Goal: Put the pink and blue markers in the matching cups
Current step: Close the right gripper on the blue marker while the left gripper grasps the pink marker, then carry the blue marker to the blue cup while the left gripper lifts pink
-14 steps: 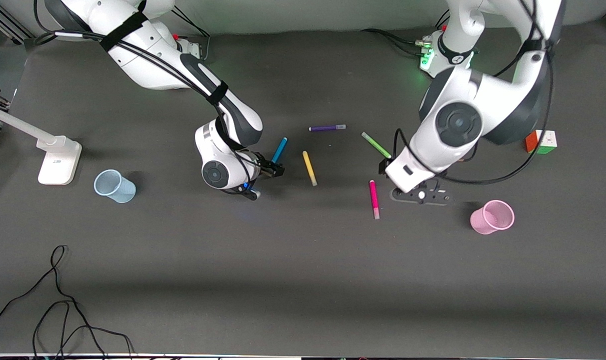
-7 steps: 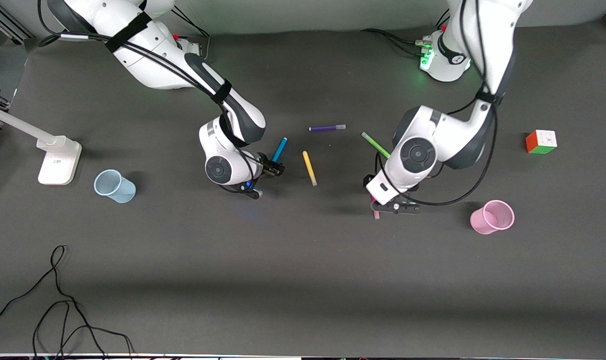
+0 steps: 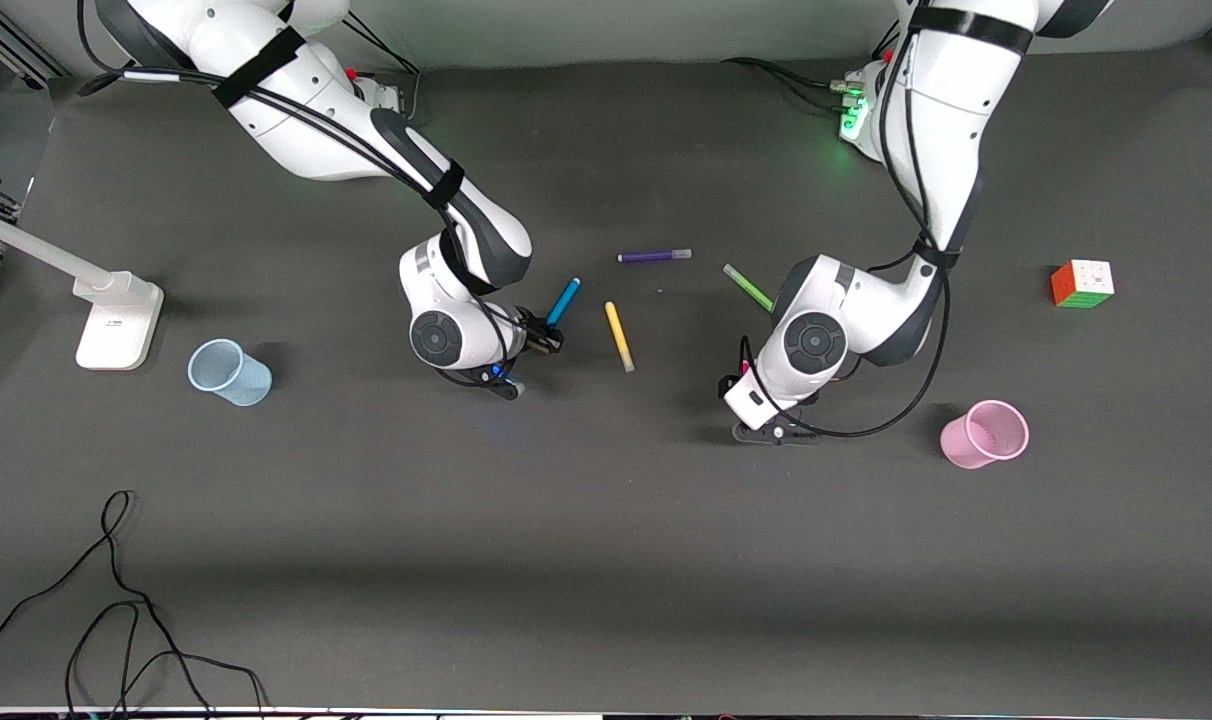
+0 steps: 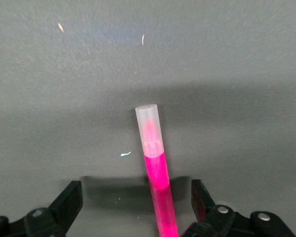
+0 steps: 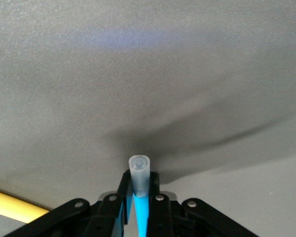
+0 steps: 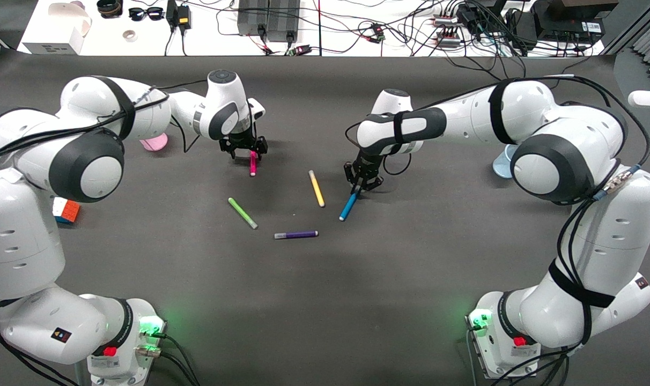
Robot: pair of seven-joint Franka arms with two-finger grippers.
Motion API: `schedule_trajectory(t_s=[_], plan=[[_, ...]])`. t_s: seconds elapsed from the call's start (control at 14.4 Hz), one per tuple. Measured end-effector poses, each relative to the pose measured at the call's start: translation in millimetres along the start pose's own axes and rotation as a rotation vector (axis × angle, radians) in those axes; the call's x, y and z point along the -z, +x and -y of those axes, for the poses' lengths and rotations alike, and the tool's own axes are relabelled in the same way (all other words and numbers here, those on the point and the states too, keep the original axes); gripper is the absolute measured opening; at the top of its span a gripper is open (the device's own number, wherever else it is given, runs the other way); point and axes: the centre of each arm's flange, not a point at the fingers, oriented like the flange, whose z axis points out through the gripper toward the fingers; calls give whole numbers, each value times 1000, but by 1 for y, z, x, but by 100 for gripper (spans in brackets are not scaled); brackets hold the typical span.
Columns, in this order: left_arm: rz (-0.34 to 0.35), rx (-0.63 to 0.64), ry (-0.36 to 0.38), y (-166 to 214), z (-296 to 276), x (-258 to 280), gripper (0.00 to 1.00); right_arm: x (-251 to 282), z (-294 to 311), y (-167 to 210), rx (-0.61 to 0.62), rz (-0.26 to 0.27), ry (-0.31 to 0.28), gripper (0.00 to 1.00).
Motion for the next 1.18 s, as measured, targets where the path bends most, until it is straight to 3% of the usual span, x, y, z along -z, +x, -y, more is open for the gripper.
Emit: schedule_trajectory(t_s=[0.21, 0.35, 0.49, 0.56, 0.7, 0.83, 0.97, 1.18], plan=[[15, 49, 8, -6, -10, 0, 97, 43, -4, -13, 13, 34, -35, 17], [34, 63, 19, -11, -17, -2, 97, 105, -19, -19, 20, 22, -58, 17], [66, 70, 35, -15, -16, -2, 93, 170, -47, -17, 34, -74, -99, 17], [75, 73, 41, -16, -15, 0, 84, 193, -62, -15, 48, -132, -115, 17], [76, 80, 43, -15, -13, 4, 59, 225, -99, 5, 92, -214, -145, 17], [72, 94, 42, -13, -13, 6, 39, 254, -141, 35, 155, -264, -168, 17], [69, 110, 42, -12, -13, 7, 18, 280, -178, 58, 233, -335, -222, 17], [53, 128, 36, -5, -11, 14, 18, 312, -226, 78, 395, -488, -256, 17]])
